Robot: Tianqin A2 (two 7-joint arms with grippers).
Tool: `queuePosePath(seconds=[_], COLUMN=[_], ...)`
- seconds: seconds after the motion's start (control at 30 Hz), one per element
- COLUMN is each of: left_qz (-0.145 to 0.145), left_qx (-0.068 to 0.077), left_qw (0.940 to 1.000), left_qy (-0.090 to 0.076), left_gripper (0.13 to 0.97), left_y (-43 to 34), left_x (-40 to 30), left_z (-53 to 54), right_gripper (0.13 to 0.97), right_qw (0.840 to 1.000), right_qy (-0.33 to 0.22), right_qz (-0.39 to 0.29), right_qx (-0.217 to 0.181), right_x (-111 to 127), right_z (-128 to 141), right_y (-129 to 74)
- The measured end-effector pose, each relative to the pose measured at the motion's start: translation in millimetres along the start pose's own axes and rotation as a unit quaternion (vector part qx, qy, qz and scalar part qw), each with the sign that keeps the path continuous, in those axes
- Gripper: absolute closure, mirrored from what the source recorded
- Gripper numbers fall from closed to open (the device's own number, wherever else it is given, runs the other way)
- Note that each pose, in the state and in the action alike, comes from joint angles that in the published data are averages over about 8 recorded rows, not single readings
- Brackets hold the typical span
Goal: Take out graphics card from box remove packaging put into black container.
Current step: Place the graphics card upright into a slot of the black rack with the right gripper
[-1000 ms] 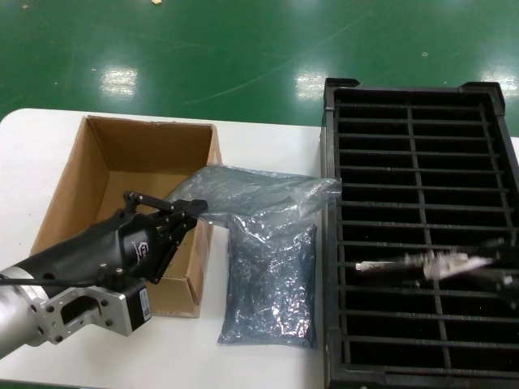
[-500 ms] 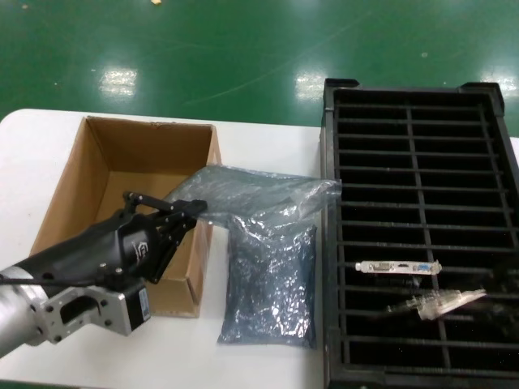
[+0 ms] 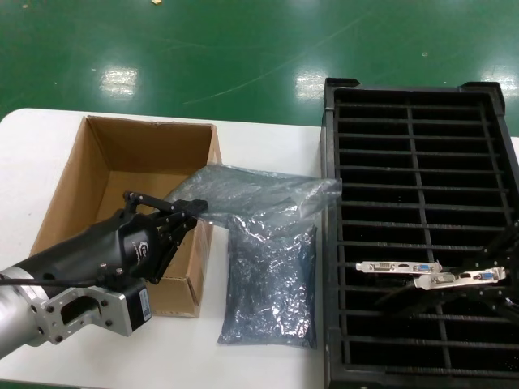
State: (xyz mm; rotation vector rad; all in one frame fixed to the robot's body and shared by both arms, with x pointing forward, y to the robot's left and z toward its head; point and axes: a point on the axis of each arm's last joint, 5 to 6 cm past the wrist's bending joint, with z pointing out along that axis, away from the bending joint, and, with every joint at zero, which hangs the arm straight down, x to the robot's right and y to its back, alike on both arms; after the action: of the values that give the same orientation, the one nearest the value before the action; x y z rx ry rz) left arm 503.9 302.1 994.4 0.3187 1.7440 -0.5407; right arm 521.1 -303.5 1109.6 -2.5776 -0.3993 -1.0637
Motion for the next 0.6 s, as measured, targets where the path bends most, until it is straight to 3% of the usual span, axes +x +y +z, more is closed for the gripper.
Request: queuePosePath(seconds=[0.37, 0.6], left_qz=[0.0, 0.0], left_qx=[0.0, 0.0], left_qw=[1.0, 1.0], left_qy=[0.0, 0.0], left_gripper=[0.958, 0.958], left_y=[0.0, 0.0], left_x=[0.0, 0.0], left_z=[0.0, 0.0], right_gripper=[0.908, 0.908], right_qw=[0.992, 0.984], right_qy=[-0.007, -0.001], right_qz=[0.108, 0.169], right_qx=[0.06, 0.057], right_x=[3.4, 8.0], right_z=[-11.6, -9.7], right_y=[0.0, 10.2])
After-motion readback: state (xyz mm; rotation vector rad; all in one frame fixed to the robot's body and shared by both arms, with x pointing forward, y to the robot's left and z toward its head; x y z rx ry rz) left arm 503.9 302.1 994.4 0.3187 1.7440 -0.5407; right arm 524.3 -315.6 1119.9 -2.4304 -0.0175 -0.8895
